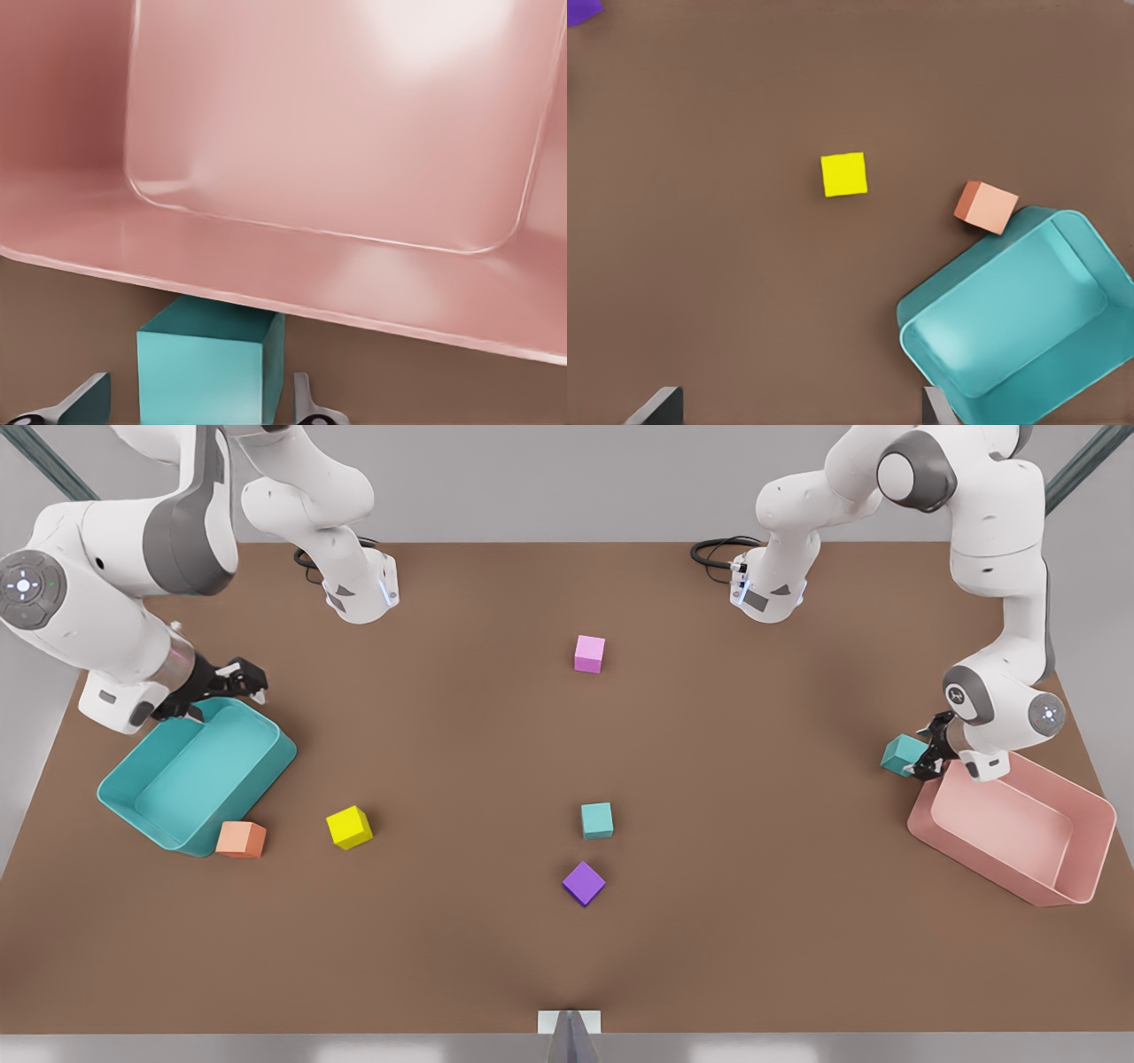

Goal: Stack the two blue cubes on top of each other

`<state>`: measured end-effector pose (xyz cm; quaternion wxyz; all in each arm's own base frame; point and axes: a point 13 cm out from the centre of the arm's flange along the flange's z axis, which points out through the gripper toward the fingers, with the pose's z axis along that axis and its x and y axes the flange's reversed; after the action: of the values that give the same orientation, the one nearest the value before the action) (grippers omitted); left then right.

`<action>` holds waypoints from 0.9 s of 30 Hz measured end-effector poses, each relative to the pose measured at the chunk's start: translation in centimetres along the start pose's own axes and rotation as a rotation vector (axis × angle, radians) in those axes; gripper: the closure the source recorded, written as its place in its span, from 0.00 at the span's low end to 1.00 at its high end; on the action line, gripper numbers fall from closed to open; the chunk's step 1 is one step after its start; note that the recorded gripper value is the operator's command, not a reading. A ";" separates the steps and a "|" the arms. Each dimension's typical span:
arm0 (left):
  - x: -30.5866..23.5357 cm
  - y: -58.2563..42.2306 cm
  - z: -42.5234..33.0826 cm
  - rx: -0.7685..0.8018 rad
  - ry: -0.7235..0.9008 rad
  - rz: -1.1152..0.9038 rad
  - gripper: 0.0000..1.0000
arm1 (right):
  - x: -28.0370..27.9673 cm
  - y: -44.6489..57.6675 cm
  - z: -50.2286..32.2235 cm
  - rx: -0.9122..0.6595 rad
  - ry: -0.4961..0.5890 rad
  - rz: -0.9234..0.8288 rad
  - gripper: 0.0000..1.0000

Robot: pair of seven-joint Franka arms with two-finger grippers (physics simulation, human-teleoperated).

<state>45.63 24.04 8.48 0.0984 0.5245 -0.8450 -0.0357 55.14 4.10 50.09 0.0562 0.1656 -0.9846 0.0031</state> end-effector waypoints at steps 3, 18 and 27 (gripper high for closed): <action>0.2 0.2 0.7 -0.010 0.009 -0.002 0.00 | -0.8 0.1 -2.0 0.032 -0.045 0.015 0.00; 0.7 0.2 4.1 -0.054 0.028 0.003 0.35 | -1.3 0.0 0.0 0.028 -0.008 0.092 0.00; 10.6 -11.2 -11.3 0.041 -0.018 0.199 0.41 | -1.5 -0.2 0.6 0.025 0.002 0.119 0.00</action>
<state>53.21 10.04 19.07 0.0833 0.4396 -0.8942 -0.0133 56.52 4.42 49.37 0.0549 0.1074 -0.9925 0.0187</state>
